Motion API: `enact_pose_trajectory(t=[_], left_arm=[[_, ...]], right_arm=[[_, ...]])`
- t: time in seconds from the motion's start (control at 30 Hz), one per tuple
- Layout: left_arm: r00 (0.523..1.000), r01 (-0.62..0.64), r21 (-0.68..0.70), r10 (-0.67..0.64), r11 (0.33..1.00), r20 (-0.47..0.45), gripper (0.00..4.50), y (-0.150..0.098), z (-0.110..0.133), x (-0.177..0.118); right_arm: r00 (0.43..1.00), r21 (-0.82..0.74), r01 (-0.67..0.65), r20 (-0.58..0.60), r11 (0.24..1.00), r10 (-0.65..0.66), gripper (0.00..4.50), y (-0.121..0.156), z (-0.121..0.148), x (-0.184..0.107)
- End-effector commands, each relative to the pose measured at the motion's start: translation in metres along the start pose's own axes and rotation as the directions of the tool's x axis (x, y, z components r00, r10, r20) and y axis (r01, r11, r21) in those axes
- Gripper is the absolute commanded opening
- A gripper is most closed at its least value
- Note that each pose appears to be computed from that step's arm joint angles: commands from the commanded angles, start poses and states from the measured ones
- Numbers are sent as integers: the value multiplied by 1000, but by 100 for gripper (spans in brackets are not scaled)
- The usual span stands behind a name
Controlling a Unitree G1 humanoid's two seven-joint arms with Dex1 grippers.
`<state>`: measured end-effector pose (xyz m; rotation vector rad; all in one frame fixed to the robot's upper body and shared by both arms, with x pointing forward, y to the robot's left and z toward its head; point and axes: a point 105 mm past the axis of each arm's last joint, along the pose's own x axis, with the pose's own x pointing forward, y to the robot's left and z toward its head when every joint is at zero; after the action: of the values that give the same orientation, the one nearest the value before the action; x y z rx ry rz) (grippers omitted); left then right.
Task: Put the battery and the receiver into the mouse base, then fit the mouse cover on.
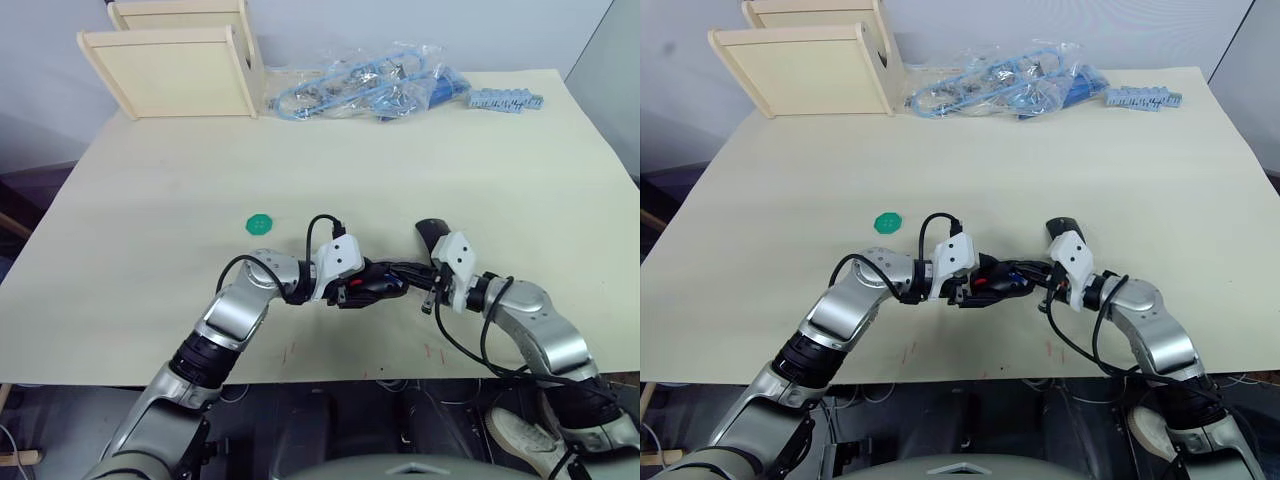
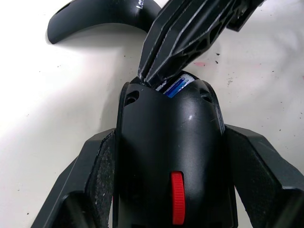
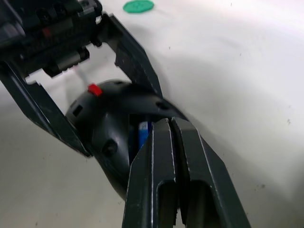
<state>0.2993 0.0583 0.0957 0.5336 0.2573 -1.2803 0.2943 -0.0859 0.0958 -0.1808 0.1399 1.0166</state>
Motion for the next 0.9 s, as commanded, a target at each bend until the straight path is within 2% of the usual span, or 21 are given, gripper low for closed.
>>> enact_pose_trajectory(t=[0.03, 0.2, 0.33, 0.47, 0.57, 0.63, 0.77, 0.9], left_arm=[[1000, 1, -13, -1, 1000, -22, 287, -3, -6, 2], [1000, 1, -15, -1, 1000, -22, 287, -3, -6, 3], [1000, 1, -16, -1, 1000, -21, 287, -3, -6, 3], [1000, 0, -15, -1, 1000, -21, 287, -3, -6, 4], [1000, 0, -15, 0, 1000, -20, 287, -3, -6, 4], [1000, 1, -15, -1, 1000, -19, 287, -3, -5, 5], [1000, 1, -16, -1, 1000, -22, 287, -2, -6, 6], [1000, 2, -15, -2, 1000, -24, 287, -2, -7, 6]], right_arm=[[999, 8, 5, -36, 1000, -5, 7, -1, -6, 2], [994, 46, 21, -112, 999, -16, 7, -4, -23, 0], [975, 60, -11, -220, 998, 24, 7, 2, -44, -3], [967, 101, 16, -255, 995, 10, 7, 0, -54, -6], [973, 160, 47, -231, 986, -9, 7, -4, -51, -7], [974, 140, 54, -226, 989, -21, 7, -9, -47, -11], [999, 101, 2, -33, 995, 1, 7, -8, -3, -18], [999, 102, -26, 36, 994, 23, 7, -3, 15, -26]])
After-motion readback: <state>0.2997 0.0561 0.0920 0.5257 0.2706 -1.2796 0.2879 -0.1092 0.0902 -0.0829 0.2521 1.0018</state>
